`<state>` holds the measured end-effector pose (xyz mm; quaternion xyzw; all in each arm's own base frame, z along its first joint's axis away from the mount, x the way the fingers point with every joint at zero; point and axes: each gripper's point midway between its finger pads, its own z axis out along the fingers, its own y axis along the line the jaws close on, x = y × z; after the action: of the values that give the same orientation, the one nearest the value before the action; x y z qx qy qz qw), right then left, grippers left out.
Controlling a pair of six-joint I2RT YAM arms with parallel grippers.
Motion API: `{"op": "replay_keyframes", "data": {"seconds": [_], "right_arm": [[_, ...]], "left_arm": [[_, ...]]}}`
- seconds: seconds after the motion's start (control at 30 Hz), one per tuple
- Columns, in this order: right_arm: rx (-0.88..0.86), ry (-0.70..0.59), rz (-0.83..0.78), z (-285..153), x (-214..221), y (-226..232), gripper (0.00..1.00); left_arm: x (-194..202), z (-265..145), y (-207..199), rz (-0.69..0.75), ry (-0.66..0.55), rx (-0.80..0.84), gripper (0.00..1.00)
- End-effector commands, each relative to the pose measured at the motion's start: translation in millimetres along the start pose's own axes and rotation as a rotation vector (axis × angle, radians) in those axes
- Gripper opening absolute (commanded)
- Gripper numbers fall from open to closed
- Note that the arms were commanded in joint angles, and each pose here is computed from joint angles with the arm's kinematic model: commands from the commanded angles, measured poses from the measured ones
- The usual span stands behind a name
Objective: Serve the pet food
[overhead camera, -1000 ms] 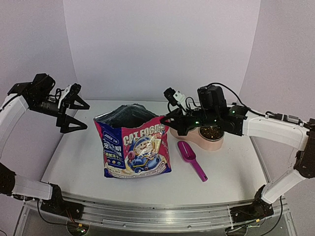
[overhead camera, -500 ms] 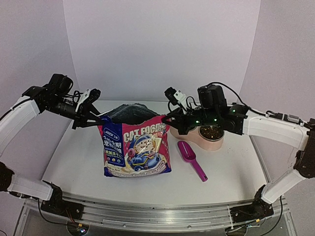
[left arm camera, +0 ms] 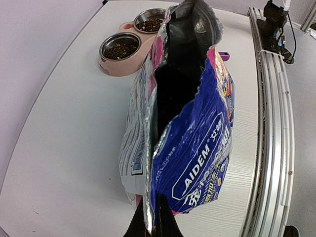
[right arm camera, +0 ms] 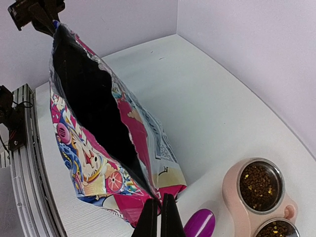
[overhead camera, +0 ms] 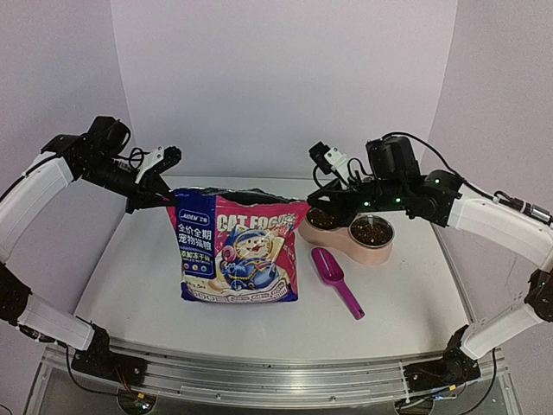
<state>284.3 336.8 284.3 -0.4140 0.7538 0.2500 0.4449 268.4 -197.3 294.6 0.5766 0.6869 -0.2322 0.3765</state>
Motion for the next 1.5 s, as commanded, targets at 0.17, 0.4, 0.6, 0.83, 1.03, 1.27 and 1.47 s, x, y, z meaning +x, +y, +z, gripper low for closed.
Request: {"op": "replay_keyframes", "data": {"seconds": [0.17,0.4,0.6,0.83,1.03,1.27,1.47], "right_arm": [[0.042,-0.094,-0.104,-38.6,-72.5,-10.0,0.00],[-0.106,-0.189,-0.323,5.8,-145.9,61.7,0.44],[-0.266,-0.239,-0.378,60.8,-168.3,113.1,0.98],[-0.425,-0.236,-0.392,99.0,-156.9,151.7,0.98],[-0.391,-0.153,-0.388,128.0,-128.1,155.6,0.98],[-0.286,-0.069,-0.395,160.2,-103.1,140.1,0.74],[-0.337,-0.089,-0.400,153.2,-107.6,149.0,0.04]], "left_arm": [[-27.4,-35.4,10.3,0.075,-0.042,-0.172,0.00],[-29.9,-34.0,3.1,0.107,-0.037,-0.183,0.00],[-41.2,-40.4,-3.1,0.129,-0.085,-0.188,0.00],[-51.5,-43.4,-9.2,0.129,-0.144,-0.170,0.00],[-57.8,-44.3,-5.9,0.124,-0.162,-0.174,0.00],[-65.5,-46.4,-13.5,0.124,-0.210,-0.143,0.00],[-70.5,-49.6,-14.0,0.108,-0.226,-0.140,0.00]]}}
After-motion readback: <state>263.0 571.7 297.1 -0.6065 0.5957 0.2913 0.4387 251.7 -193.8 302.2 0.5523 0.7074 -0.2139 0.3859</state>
